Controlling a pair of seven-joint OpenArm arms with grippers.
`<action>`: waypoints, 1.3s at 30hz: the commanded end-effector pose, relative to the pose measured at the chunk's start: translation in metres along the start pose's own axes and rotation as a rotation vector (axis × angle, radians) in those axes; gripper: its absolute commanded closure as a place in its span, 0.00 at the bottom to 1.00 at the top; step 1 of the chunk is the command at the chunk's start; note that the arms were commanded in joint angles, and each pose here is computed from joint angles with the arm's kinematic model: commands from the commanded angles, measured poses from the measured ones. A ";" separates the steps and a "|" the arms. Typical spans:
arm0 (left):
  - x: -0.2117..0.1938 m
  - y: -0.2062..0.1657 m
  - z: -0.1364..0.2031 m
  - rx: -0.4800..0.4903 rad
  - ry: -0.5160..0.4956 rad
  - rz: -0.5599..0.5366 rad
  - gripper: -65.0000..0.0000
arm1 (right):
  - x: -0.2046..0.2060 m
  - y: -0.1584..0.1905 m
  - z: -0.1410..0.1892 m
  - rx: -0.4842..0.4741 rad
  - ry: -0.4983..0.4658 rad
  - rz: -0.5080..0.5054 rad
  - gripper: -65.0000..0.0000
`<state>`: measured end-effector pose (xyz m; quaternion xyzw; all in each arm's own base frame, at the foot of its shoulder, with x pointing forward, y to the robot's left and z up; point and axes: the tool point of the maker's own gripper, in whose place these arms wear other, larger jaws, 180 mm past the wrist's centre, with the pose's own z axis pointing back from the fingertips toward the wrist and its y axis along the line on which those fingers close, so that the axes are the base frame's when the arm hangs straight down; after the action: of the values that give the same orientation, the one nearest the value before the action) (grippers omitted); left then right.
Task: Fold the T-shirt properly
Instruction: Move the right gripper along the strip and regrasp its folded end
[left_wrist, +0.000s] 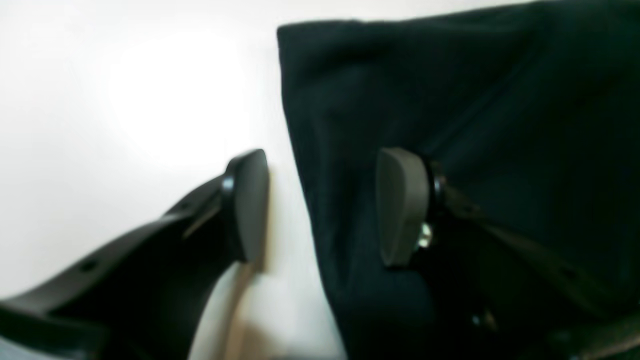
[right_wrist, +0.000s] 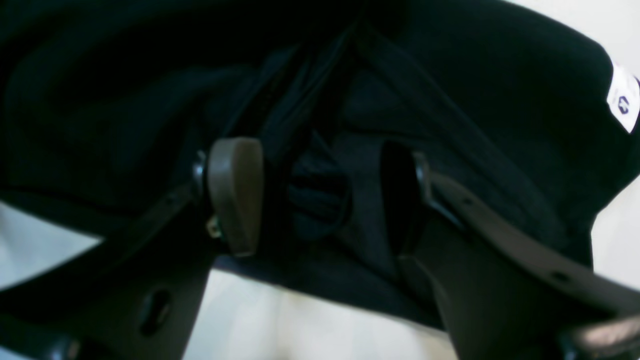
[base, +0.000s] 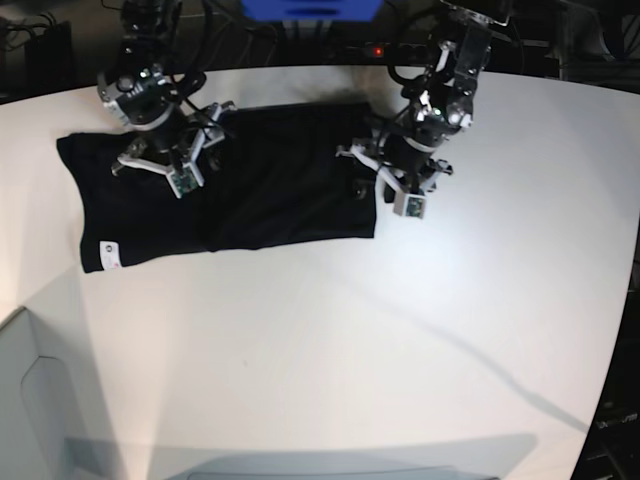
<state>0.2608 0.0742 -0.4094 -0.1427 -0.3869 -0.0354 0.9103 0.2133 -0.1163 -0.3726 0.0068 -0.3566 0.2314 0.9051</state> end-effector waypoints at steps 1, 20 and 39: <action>0.011 -0.001 0.001 -0.006 -0.038 -0.003 0.48 | 0.011 -0.002 0.004 -0.007 -0.045 0.003 0.42; 0.012 -0.001 0.001 -0.006 -0.040 -0.004 0.48 | 0.013 0.044 0.001 0.134 -0.046 0.102 0.42; 0.010 -0.001 0.001 -0.006 -0.037 -0.003 0.48 | 0.006 0.047 0.002 0.166 -0.028 0.204 0.45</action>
<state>0.2613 0.0740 -0.4098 -0.1429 -0.3874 -0.0352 0.9101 0.1924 -0.0747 -0.3817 0.0437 -0.3321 0.3521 0.8740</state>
